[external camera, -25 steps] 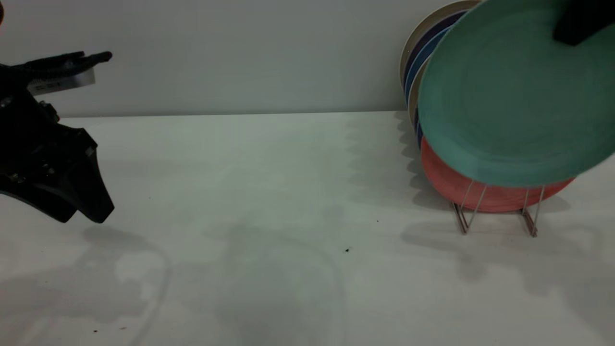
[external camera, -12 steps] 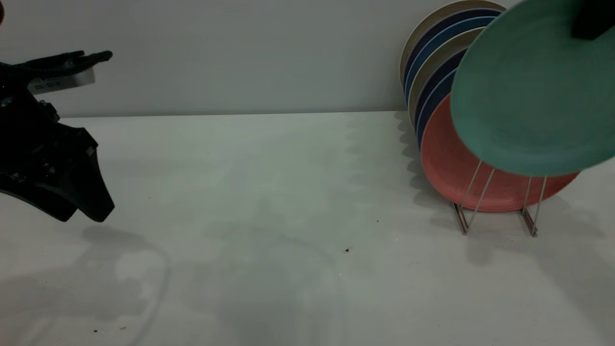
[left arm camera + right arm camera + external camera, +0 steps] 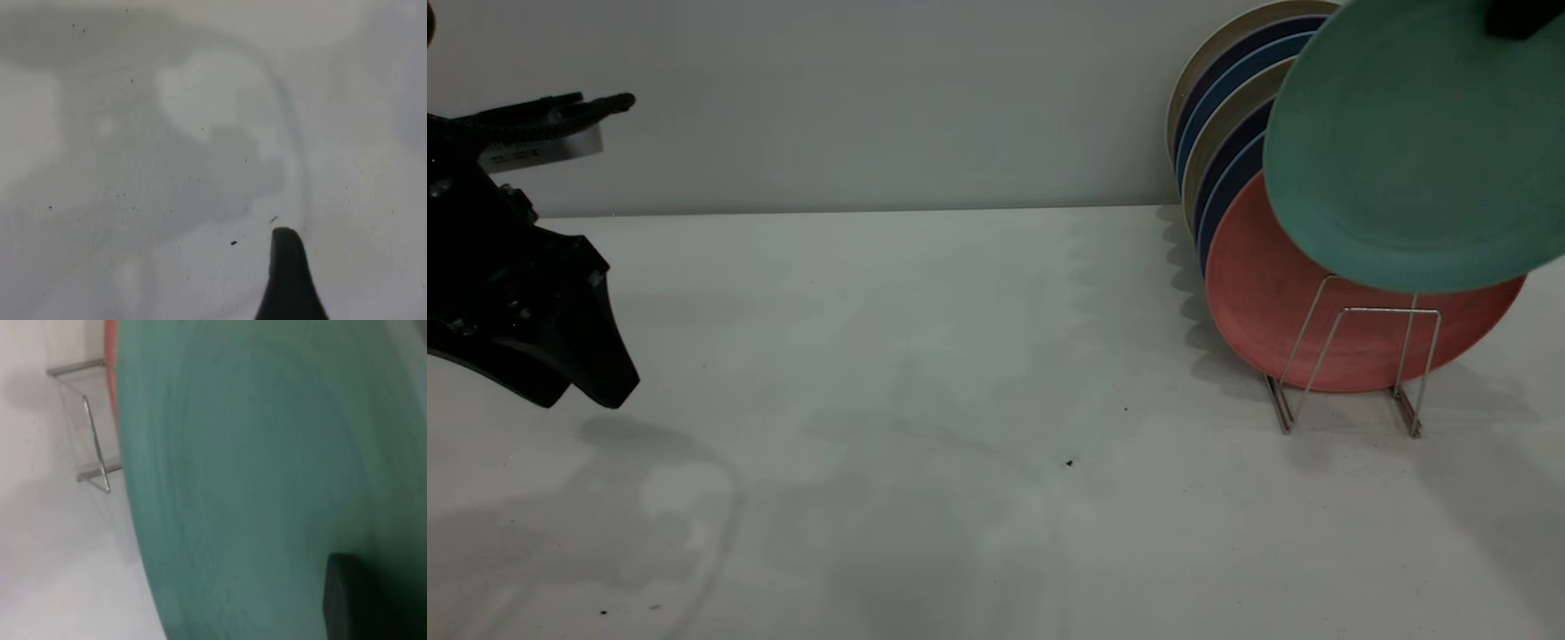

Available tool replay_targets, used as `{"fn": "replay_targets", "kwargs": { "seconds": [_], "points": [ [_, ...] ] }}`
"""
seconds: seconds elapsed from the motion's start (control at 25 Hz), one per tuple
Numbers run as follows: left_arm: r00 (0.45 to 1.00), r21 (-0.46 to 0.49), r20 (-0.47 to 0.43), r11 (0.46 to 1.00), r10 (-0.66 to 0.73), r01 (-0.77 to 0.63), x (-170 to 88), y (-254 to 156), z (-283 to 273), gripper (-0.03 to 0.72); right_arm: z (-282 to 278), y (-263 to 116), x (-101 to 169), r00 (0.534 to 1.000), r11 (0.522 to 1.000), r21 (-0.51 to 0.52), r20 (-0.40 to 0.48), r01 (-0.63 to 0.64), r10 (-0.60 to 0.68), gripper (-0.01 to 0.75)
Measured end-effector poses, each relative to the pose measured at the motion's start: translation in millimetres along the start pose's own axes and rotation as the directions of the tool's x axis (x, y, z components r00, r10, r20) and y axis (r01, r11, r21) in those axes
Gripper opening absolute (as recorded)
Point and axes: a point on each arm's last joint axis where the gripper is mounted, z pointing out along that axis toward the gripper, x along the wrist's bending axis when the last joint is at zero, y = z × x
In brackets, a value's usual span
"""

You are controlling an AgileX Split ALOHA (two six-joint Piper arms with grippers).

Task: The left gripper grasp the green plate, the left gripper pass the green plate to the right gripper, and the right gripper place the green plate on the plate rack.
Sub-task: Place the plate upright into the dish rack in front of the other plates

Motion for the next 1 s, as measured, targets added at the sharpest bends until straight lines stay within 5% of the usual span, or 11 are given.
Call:
{"fn": "replay_targets", "kwargs": {
  "seconds": [1.0],
  "points": [
    [1.0, -0.028, -0.018, 1.0, -0.005, 0.004, 1.6, 2.6, -0.1, 0.541, 31.5, 1.7, 7.7, 0.997, 0.999, -0.005, -0.068, -0.033, 0.033, 0.122]
  ]
}}
